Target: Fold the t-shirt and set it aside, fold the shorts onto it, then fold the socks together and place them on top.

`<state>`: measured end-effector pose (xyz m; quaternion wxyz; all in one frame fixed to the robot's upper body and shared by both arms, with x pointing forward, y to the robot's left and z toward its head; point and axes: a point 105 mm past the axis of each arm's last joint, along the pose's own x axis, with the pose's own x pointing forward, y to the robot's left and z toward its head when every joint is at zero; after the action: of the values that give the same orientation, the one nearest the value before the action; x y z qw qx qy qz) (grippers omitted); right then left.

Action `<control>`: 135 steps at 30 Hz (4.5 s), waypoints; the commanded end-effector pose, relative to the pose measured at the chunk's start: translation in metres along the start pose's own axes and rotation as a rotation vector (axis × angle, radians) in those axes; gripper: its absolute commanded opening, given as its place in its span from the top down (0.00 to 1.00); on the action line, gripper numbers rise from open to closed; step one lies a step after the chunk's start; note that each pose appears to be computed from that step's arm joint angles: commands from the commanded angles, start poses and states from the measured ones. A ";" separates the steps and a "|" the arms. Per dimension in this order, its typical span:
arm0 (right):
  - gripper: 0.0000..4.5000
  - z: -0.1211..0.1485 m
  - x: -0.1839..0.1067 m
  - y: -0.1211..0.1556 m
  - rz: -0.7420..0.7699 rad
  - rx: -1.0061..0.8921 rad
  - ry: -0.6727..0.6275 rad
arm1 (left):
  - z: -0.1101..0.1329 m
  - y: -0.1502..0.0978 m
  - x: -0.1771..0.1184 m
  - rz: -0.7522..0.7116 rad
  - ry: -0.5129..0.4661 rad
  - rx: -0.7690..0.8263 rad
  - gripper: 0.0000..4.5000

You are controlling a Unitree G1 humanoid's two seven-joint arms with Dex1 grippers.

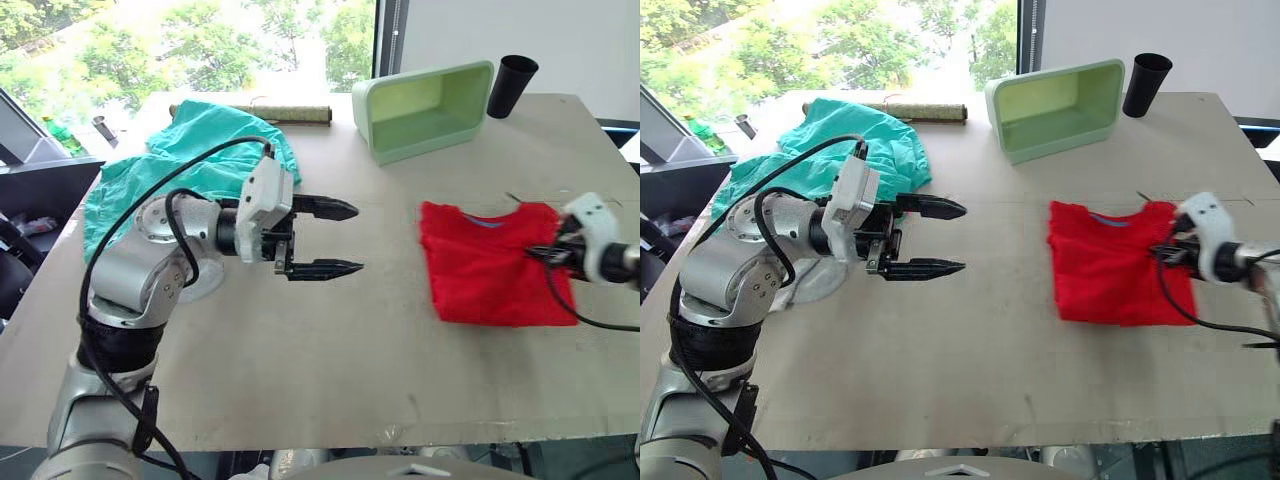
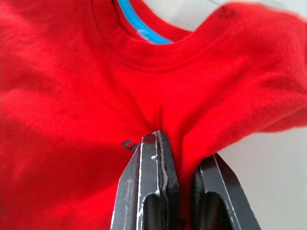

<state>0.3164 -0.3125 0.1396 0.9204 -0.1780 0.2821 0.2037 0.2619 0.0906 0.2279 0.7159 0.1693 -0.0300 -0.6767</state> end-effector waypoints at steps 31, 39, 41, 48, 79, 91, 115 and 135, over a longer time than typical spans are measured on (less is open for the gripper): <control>0.02 0.007 -0.053 -0.093 -0.422 -0.390 -0.057 | 0.005 -0.007 0.002 0.016 0.059 0.021 0.08; 0.02 0.053 -0.061 -0.031 -0.203 -0.284 -0.461 | -0.011 0.014 -0.017 0.181 0.111 -0.013 0.08; 0.02 0.062 -0.054 0.015 -0.034 -0.253 -0.536 | -0.025 0.031 -0.031 0.301 0.164 -0.009 0.08; 0.02 0.083 -0.051 0.125 0.325 -0.098 -0.737 | -0.075 0.079 -0.095 0.660 0.362 0.055 0.08; 0.00 0.080 -0.051 0.150 0.411 -0.029 -0.749 | -0.093 0.106 -0.100 0.417 0.491 0.204 0.98; 0.00 0.069 -0.041 0.130 0.346 -0.004 -0.601 | -0.048 0.046 0.044 -0.039 0.229 0.238 0.98; 0.00 0.045 0.015 0.167 0.390 -0.022 -0.452 | -0.040 0.054 -0.001 0.132 0.259 0.184 0.05; 0.00 0.049 0.031 0.176 0.411 -0.036 -0.481 | -0.104 0.064 -0.094 0.278 0.555 0.061 0.05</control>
<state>0.2792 -0.1343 0.1111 0.8975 -0.0705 0.1049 0.4226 0.3393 0.2055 0.1571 0.7777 0.3460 0.1408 -0.5056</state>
